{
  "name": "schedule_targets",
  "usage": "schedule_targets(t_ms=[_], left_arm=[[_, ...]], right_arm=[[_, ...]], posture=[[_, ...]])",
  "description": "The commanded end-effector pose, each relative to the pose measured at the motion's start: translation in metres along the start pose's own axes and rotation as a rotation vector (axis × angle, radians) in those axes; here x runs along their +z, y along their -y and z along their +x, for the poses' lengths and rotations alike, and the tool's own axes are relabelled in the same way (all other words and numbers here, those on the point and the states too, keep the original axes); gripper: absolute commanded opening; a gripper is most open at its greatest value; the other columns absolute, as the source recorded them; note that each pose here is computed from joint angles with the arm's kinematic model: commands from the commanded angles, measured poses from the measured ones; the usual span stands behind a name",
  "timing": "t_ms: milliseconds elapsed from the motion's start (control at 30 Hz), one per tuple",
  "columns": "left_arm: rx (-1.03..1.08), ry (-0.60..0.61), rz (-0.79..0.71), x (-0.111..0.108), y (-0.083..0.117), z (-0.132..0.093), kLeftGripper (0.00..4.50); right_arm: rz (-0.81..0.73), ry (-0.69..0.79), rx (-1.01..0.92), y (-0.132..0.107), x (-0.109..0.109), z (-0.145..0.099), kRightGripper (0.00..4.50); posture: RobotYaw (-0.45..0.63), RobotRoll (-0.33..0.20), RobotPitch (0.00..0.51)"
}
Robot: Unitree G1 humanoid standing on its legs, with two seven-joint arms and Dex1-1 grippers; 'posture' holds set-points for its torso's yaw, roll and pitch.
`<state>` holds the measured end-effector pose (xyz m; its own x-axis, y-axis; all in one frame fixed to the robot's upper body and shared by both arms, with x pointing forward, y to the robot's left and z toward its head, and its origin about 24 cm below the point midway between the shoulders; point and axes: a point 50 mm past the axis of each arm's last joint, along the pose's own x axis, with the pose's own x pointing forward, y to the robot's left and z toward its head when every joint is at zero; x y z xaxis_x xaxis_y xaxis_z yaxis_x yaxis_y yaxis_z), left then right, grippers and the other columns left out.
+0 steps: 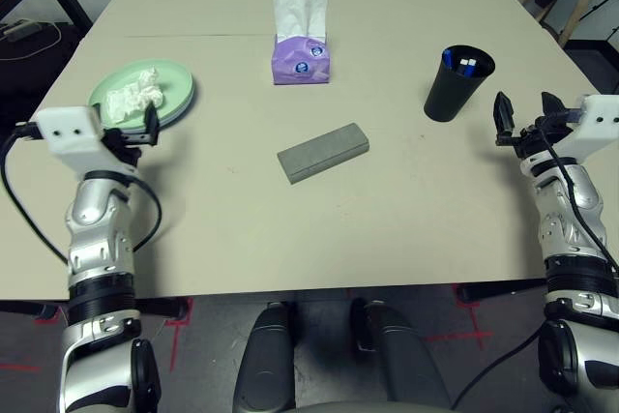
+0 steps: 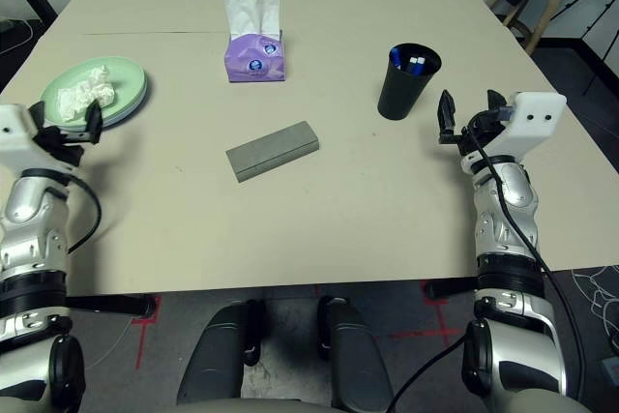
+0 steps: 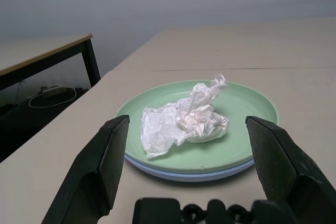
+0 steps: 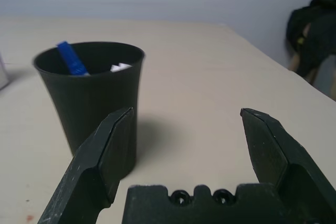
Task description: Organize and tidy the items on the table.
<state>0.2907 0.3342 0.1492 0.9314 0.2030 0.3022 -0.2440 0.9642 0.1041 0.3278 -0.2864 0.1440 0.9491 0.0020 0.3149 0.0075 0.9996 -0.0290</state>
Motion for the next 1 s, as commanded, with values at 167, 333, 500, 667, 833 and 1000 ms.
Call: schedule_targets(t_ms=[167,333,500,667,833,1000], left_arm=[[-0.032,-0.047,-0.006,-0.009,-0.012,0.001,4.50],[-0.060,-0.063,-0.007,-0.012,-0.012,0.000,4.50],[-0.063,-0.059,-0.012,-0.012,-0.013,0.001,4.50],[-0.062,-0.047,-0.018,-0.009,-0.012,0.003,4.50],[-0.059,-0.046,-0.020,-0.009,-0.012,0.003,4.50],[-0.058,-0.047,-0.026,-0.010,-0.011,0.003,4.50]], right_arm=[[0.029,-0.032,0.018,0.005,-0.003,-0.003,4.48],[0.032,-0.044,0.020,0.003,-0.005,-0.005,4.48],[0.029,-0.046,0.015,0.004,-0.005,-0.006,4.48],[0.031,-0.045,0.014,0.002,-0.004,-0.005,4.48],[0.034,-0.045,0.018,0.000,-0.004,-0.003,4.48],[0.035,-0.051,0.022,-0.002,-0.006,-0.002,4.48]], posture=[[0.09,0.000,0.137],[0.08,0.000,0.135],[0.08,0.000,0.135],[0.08,0.000,0.133],[0.09,0.000,0.133],[0.09,0.000,0.132]])
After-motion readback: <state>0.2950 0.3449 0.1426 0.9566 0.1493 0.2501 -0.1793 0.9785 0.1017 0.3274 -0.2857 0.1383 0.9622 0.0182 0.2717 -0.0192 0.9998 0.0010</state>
